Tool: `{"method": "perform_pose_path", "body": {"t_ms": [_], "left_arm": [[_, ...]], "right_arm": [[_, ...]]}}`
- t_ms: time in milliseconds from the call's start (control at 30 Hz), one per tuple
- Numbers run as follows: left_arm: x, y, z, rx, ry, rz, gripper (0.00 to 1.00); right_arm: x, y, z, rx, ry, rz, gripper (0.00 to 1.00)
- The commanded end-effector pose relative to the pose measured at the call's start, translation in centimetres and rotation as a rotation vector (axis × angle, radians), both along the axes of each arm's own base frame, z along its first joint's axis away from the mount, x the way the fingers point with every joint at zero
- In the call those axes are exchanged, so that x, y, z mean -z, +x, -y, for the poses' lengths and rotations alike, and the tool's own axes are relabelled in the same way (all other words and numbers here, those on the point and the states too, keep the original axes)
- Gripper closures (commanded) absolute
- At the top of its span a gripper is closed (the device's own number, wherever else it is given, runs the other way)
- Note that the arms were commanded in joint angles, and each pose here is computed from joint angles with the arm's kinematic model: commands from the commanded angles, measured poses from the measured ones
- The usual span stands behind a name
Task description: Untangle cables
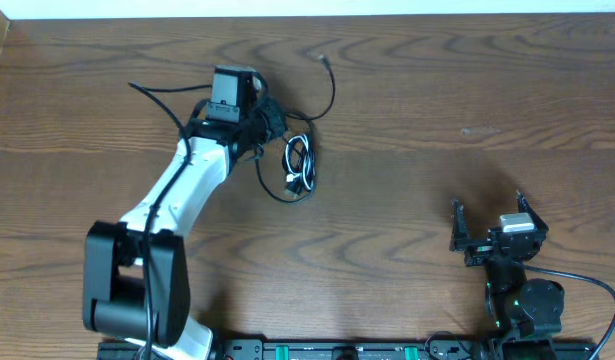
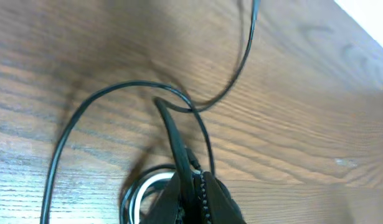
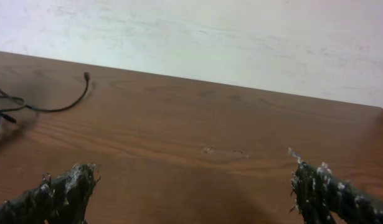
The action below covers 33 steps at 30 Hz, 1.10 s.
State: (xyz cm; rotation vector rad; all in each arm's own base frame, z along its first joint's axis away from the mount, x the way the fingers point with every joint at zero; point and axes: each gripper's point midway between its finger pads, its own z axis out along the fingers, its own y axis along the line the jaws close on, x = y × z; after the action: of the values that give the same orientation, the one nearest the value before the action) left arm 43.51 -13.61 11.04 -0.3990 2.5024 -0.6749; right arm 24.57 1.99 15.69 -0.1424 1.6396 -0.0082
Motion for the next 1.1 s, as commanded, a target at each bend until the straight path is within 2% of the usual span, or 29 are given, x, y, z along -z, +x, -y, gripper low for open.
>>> {"method": "perform_pose_path", "body": {"t_ms": [0, 333, 433, 700, 900, 1067], "left_arm": [[0.4, -0.1, -1.2, -0.026, 0.063, -0.02, 0.93], [4.6, -3.1, -1.7, -0.017, 0.106, -0.195, 0.93], [4.6, -3.1, -1.7, -0.005, 0.112, -0.191, 0.92], [0.0, -1.9, -1.4, 0.022, 0.127, -0.181, 0.92], [-0.7, -2.5, -0.8, 0.038, 0.133, -0.206, 0.93], [-2.8, -3.4, 1.5, 0.137, 0.027, -0.226, 0.92]], "right_arm": [[0.1, 0.0, 0.1, 0.004, -0.01, -0.001, 0.01], [0.1, 0.0, 0.1, 0.004, -0.01, -0.001, 0.01], [0.1, 0.0, 0.1, 0.004, -0.01, -0.001, 0.01], [0.1, 0.0, 0.1, 0.004, -0.01, -0.001, 0.01], [0.1, 0.0, 0.1, 0.004, -0.01, -0.001, 0.01], [0.1, 0.0, 0.1, 0.004, -0.01, -0.001, 0.01]]}}
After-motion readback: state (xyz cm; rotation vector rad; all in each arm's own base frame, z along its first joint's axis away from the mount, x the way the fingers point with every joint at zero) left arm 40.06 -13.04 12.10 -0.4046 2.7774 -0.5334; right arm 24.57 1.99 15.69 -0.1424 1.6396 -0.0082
